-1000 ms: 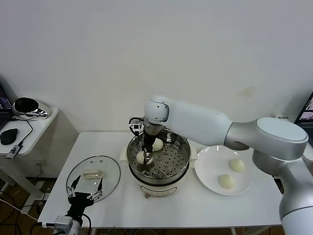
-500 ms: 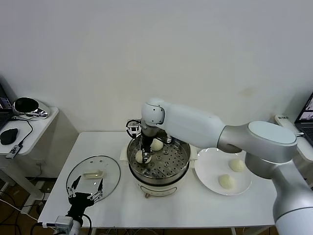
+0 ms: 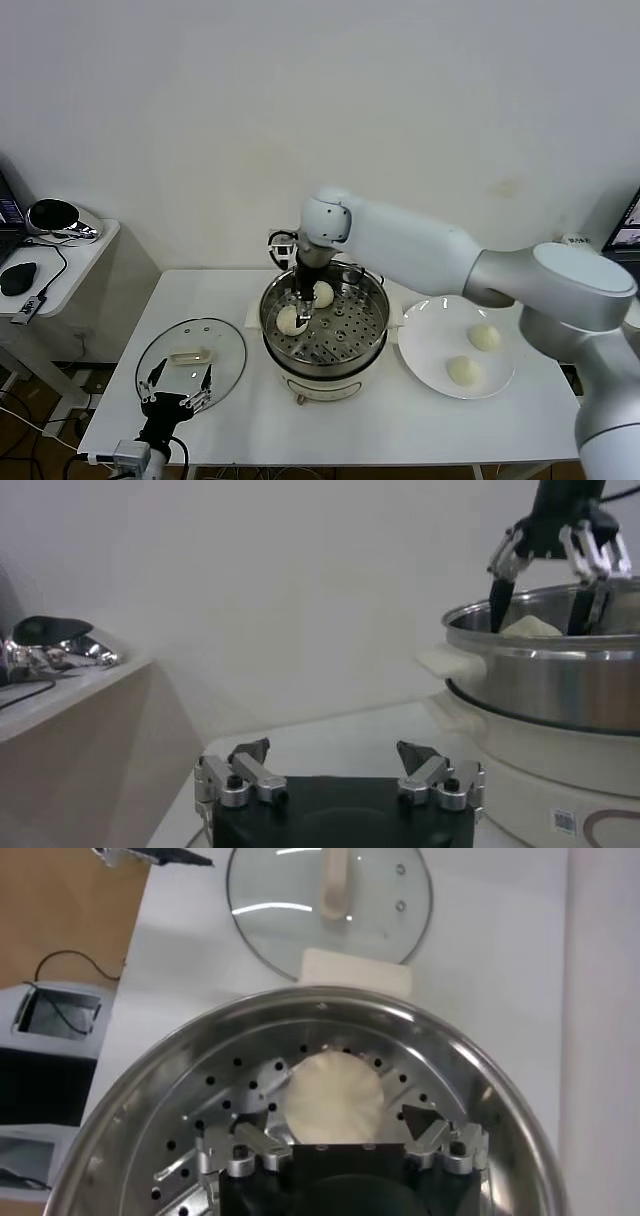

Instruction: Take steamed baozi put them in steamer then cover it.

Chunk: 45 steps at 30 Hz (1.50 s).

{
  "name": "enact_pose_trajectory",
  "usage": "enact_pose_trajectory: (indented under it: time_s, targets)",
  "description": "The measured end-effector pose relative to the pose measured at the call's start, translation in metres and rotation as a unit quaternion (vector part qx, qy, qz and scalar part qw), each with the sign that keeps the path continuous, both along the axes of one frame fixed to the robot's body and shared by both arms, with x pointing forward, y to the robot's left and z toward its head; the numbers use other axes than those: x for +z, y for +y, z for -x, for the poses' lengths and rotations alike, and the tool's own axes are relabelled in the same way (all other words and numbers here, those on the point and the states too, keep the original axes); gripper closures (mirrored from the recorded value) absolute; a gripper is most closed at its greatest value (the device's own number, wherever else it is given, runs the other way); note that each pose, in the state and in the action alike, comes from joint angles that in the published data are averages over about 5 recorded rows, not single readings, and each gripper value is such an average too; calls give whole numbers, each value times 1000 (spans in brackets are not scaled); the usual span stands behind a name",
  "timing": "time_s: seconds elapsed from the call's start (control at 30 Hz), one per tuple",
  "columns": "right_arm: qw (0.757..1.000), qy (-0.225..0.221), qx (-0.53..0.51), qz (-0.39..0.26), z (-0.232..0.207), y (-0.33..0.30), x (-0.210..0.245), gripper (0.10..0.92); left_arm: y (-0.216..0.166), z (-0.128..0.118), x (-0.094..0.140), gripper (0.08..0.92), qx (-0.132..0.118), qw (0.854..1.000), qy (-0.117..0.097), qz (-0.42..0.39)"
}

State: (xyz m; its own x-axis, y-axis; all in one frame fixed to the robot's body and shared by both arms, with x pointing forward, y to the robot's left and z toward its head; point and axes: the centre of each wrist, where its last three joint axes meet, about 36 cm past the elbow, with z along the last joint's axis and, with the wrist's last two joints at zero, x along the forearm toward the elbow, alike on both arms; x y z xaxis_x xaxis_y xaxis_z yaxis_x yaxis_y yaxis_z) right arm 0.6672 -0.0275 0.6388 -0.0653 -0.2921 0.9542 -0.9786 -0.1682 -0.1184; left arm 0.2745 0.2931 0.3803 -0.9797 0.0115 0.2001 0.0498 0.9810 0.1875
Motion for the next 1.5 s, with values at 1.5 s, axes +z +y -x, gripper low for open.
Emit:
enact_pose_trajectory:
  time_s: [1.5]
  targets:
    - [994, -9, -8, 105, 76, -343, -114, 200, 2, 17, -3, 177, -10, 999, 48, -6]
